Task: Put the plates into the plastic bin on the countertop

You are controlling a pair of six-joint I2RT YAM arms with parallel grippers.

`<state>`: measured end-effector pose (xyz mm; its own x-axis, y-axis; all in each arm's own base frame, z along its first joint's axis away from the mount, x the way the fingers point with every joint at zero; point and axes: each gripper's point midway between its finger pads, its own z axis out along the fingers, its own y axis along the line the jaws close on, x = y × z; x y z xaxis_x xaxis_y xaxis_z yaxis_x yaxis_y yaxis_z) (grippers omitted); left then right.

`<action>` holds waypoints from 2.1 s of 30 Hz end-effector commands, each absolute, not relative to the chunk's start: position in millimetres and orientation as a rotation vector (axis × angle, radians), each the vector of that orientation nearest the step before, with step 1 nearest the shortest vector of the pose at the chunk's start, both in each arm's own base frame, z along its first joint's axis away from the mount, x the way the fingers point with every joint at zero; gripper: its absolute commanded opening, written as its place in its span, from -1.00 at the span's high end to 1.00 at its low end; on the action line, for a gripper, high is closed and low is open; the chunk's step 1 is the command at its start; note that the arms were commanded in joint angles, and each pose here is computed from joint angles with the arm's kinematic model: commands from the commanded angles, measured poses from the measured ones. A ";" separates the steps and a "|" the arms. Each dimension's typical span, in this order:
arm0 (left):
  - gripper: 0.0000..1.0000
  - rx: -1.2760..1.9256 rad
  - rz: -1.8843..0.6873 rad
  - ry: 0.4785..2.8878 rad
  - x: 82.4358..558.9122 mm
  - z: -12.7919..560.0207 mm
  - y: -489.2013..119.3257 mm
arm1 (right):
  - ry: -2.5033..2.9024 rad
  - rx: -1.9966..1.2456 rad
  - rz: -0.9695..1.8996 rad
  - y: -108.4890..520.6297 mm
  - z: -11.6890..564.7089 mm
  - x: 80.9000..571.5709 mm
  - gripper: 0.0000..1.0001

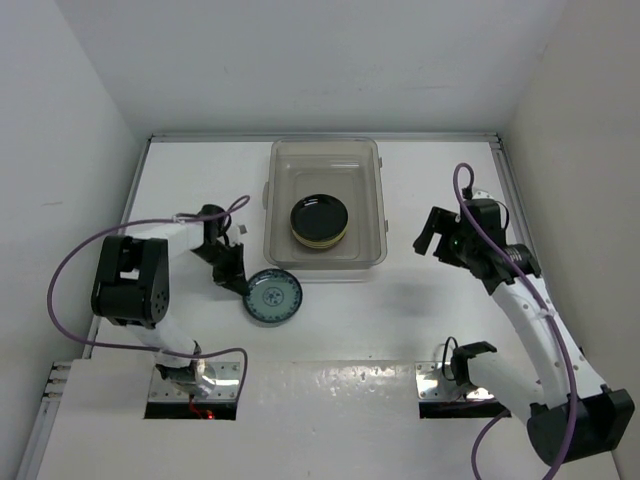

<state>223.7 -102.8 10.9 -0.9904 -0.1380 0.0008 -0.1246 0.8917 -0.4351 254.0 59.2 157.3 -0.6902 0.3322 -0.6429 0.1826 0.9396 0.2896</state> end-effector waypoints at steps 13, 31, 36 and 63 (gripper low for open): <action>1.00 -0.475 -0.330 2.761 363.6 122.1 81.0 | 2.290 0.326 0.332 74.1 179.4 298.5 -0.75; 1.00 0.374 -0.911 2.421 449.5 177.5 -213.1 | 2.312 0.336 0.331 73.4 172.1 288.9 -0.75; 1.00 0.423 -0.860 2.466 442.7 158.1 -224.8 | 2.296 0.347 0.308 66.7 175.1 278.8 -0.75; -0.99 0.112 0.116 2.176 403.7 326.0 50.3 | 2.179 0.306 -0.086 0.0 240.6 240.0 -1.00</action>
<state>440.9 -15.2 341.2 -0.4887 0.0944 -0.8673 0.1865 0.9825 0.0019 246.5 24.8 209.7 -0.6256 0.2351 -0.7439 0.2015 0.9699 0.1370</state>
